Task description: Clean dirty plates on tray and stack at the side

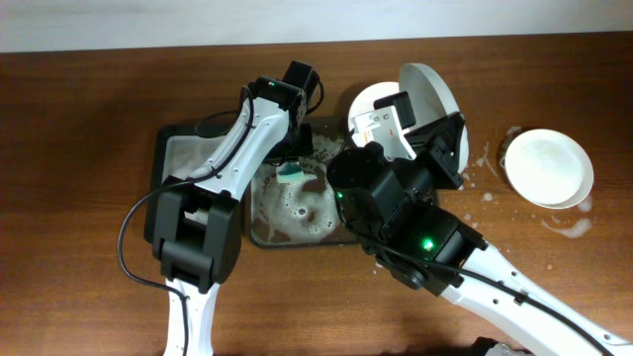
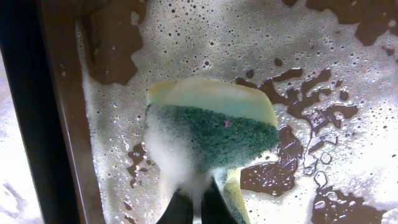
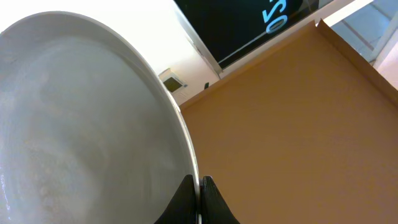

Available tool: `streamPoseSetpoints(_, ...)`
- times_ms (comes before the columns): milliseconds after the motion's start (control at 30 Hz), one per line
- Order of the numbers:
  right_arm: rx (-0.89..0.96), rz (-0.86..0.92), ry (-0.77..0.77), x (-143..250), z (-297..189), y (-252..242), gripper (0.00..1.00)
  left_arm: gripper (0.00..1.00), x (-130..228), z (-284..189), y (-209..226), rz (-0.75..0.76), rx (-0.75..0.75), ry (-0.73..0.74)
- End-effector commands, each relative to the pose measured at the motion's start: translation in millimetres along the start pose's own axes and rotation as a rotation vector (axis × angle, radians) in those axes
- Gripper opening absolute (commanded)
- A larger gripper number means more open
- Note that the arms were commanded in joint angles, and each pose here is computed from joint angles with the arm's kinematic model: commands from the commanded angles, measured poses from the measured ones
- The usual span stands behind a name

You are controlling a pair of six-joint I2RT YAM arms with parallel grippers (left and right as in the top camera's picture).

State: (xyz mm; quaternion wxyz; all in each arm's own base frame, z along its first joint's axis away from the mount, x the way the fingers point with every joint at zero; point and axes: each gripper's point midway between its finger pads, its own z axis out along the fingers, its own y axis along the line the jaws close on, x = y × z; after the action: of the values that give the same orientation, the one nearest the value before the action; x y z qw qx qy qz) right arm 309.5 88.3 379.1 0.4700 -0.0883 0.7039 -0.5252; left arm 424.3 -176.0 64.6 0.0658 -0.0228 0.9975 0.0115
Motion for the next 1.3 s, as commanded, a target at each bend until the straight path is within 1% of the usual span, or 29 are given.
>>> streamPoseSetpoints(0, 0.013, 0.0, 0.007, 0.0, -0.2, -3.4, 0.04, 0.01, -8.3, -20.7, -1.7, 0.012, 0.033, -0.045)
streamPoseSetpoints(67, -0.045, 0.085, -0.022, -2.6, -0.4, 8.8, 0.04, 0.01, -8.2, -20.7, -1.8, 0.011, 0.033, -0.045)
streamPoseSetpoints(100, -0.094, 0.091, -0.036, 0.0, -0.9, 21.5, 0.04, 0.01, -8.2, -20.7, -1.8, 0.012, 0.033, -0.045)
streamPoseSetpoints(200, -0.227, 0.131, 0.007, 30.3, 3.0, 61.9, 0.04, 0.01, -6.7, -20.6, -1.0, 0.012, 0.03, -0.039)
streamPoseSetpoints(233, -0.279, 0.142, 0.06, 50.7, 7.0, 78.6, 0.04, 0.01, -6.6, -20.6, -0.9, 0.012, 0.029, -0.038)
streamPoseSetpoints(267, -0.277, 0.146, 0.104, 65.0, 13.6, 81.6, 0.04, 0.01, -6.8, -20.6, -1.0, 0.012, 0.03, -0.039)
streamPoseSetpoints(300, -0.232, 0.154, 0.117, 68.2, 20.1, 72.4, 0.04, 0.01, -6.8, -20.6, -1.0, 0.012, 0.03, -0.039)
streamPoseSetpoints(333, -0.161, 0.207, 0.107, 62.2, 24.0, 51.9, 0.04, 0.0, -6.8, -20.6, -1.0, 0.012, 0.03, -0.039)
streamPoseSetpoints(367, -0.132, 0.285, 0.092, 53.0, 24.2, 33.3, 0.04, 0.01, -6.8, -20.6, -1.0, 0.012, 0.03, -0.039)
streamPoseSetpoints(400, -0.14, 0.337, 0.084, 47.3, 23.6, 23.6, 0.04, 0.01, -6.8, -20.6, -1.0, 0.012, 0.03, -0.039)
streamPoseSetpoints(433, -0.187, 0.39, 0.072, 41.0, 21.8, 17.9, 0.04, 0.0, -6.7, -20.6, -1.0, 0.012, 0.03, -0.039)
streamPoseSetpoints(467, -0.271, 0.412, 0.068, 39.4, 18.8, 24.2, 0.04, 0.0, -6.7, -20.6, -1.0, 0.012, 0.03, -0.039)
streamPoseSetpoints(500, -0.363, 0.388, 0.081, 41.6, 16.6, 39.9, 0.04, 0.0, -6.7, -20.6, -1.0, 0.012, 0.03, -0.038)
streamPoseSetpoints(533, -0.41, 0.36, 0.11, 48.3, 17.8, 54.6, 0.04, 0.01, -6.7, -20.6, -1.0, 0.012, 0.03, -0.038)
streamPoseSetpoints(567, -0.406, 0.305, 0.145, 58.9, 22.7, 64.9, 0.04, 0.0, -6.8, -20.6, -1.0, 0.012, 0.03, -0.039)
streamPoseSetpoints(600, -0.373, 0.278, 0.156, 62.6, 26.2, 64.4, 0.04, 0.01, -6.8, -20.6, -1.0, 0.012, 0.03, -0.039)
streamPoseSetpoints(667, -0.259, 0.299, 0.132, 58.1, 28.8, 39.7, 0.04, 0.01, -6.7, -20.6, -1.0, 0.012, 0.03, -0.039)
streamPoseSetpoints(733, -0.225, 0.364, 0.108, 48.9, 27.1, 15.6, 0.04, 0.0, -6.7, -20.6, -1.1, 0.012, 0.03, -0.039)
streamPoseSetpoints(800, -0.316, 0.385, 0.104, 45.7, 22.9, 23.3, 0.04, 0.01, -6.8, -20.6, -1.0, 0.012, 0.03, -0.039)
streamPoseSetpoints(833, -0.427, 0.363, 0.121, 47.0, 19.3, 48.3, 0.04, 0.01, -6.8, -20.6, -1.0, 0.012, 0.03, -0.039)
streamPoseSetpoints(867, -0.475, 0.325, 0.147, 53.7, 19.5, 68.4, 0.04, 0.0, -6.8, -20.6, -1.1, 0.012, 0.03, -0.039)
streamPoseSetpoints(967, -0.486, 0.228, 0.2, 67.0, 23.8, 95.1, 0.04, 0.01, -6.7, -20.6, -1.0, 0.012, 0.03, -0.038)
streamPoseSetpoints(1033, -0.533, 0.252, 0.204, 65.3, 22.2, 100.0, 0.04, 0.01, -6.7, -20.6, -1.0, 0.012, 0.03, -0.038)
streamPoseSetpoints(1100, -0.603, 0.355, 0.267, 72.9, 29.6, 101.6, 0.04, 0.01, -6.7, -20.6, -1.0, 0.012, 0.03, -0.038)
streamPoseSetpoints(1167, -0.735, 0.436, 0.361, 86.5, 41.3, 112.3, 0.04, 0.01, -6.8, -20.6, -1.0, 0.012, 0.03, -0.039)
streamPoseSetpoints(1233, -0.947, 0.578, 0.484, 101.6, 50.7, 124.3, 0.04, 0.01, -6.8, -20.6, -1.0, 0.012, 0.03, -0.039)
streamPoseSetpoints(1267, -0.994, 0.646, 0.521, 107.5, 58.3, 122.2, 0.04, 0.01, -6.8, -20.6, -1.0, 0.012, 0.03, -0.039)
